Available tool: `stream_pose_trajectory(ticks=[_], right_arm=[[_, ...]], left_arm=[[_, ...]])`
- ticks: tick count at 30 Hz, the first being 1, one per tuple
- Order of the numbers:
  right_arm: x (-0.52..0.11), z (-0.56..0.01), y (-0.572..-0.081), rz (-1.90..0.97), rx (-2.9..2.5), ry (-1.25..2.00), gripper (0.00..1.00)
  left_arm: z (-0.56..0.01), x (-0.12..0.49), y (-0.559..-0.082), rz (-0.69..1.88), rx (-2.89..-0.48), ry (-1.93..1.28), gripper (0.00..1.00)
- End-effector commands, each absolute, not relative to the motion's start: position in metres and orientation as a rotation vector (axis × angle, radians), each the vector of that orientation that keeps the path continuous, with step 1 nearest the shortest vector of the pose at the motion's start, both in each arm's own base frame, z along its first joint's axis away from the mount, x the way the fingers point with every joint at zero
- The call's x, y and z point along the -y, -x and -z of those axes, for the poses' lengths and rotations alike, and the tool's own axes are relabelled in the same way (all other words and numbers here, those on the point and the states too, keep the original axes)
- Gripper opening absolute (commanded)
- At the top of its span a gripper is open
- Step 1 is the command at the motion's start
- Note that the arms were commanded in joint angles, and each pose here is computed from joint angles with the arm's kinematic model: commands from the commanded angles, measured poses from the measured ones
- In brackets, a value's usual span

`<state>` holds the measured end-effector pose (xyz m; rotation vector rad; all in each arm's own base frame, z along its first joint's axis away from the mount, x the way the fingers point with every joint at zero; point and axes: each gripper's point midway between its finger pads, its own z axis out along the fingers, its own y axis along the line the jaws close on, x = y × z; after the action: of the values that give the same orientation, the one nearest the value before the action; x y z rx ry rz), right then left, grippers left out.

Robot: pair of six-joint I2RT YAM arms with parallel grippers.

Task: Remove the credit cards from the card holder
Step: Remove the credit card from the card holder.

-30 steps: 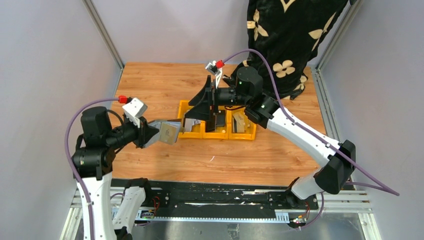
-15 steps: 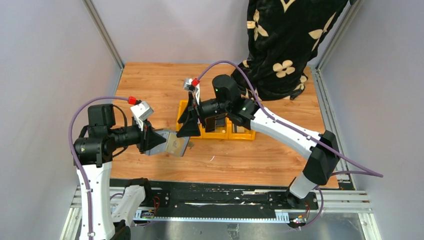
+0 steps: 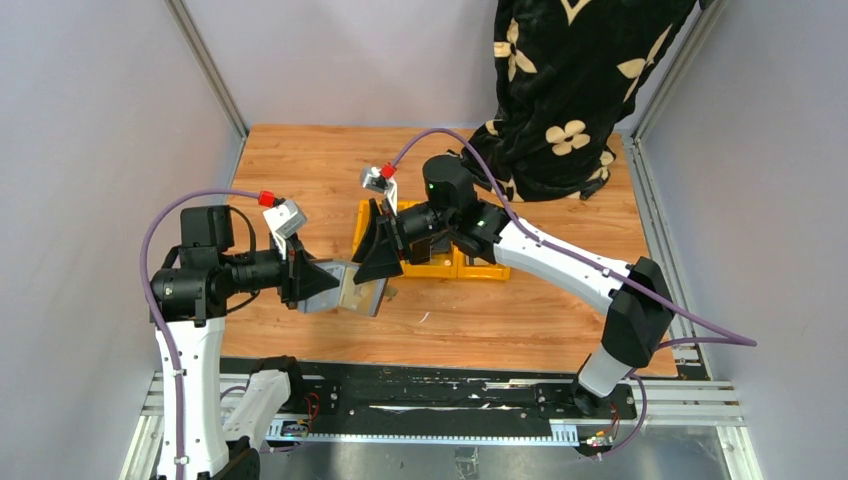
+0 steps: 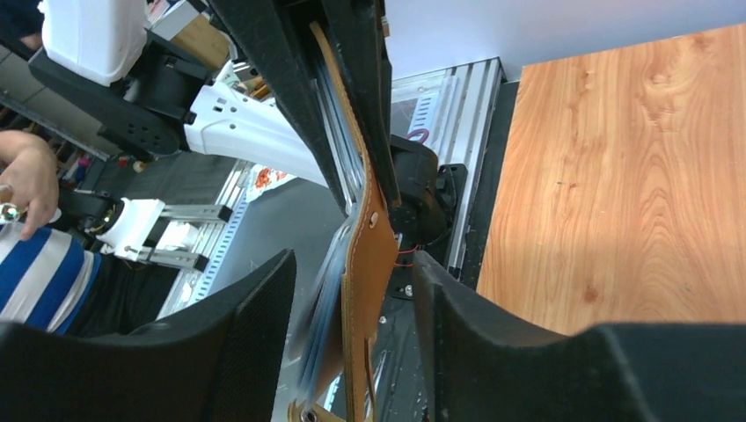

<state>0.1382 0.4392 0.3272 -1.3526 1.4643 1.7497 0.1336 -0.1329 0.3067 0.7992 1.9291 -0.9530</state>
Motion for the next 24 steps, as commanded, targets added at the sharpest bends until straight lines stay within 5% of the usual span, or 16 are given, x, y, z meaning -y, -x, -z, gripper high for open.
stream_pose_trajectory(ticks=[1, 6, 14, 17, 18, 22, 24], right_arm=[[-0.439, -0.316, -0.119, -1.848, -1.477, 1.423, 0.49], [-0.429, -0.313, -0.098, -1.949, -1.416, 1.5, 0.44], [-0.426, -0.316, -0.096, -1.955, -1.406, 1.516, 0.02], [-0.419, -0.32, -0.096, -1.959, -1.39, 1.518, 0.0], [-0.417, -0.324, -0.095, -1.963, -1.371, 1.518, 0.0], [-0.406, -0.339, -0.095, -1.979, -1.313, 1.491, 0.0], [-0.401, -0.342, -0.095, -1.98, -1.311, 1.485, 0.0]], left_arm=[[-0.317, 0.142, -0.128, 1.05, -1.9, -0.789, 0.0], [-0.319, 0.145, -0.126, 1.109, -1.908, -0.762, 0.0], [-0.323, 0.149, -0.122, 1.166, -1.897, -0.75, 0.0], [-0.324, 0.149, -0.119, 1.17, -1.892, -0.751, 0.0], [-0.324, 0.149, -0.119, 1.172, -1.894, -0.749, 0.03], [-0.317, 0.151, -0.118, 1.213, -1.92, -0.723, 0.46], [-0.314, 0.151, -0.117, 1.221, -1.92, -0.724, 0.51]])
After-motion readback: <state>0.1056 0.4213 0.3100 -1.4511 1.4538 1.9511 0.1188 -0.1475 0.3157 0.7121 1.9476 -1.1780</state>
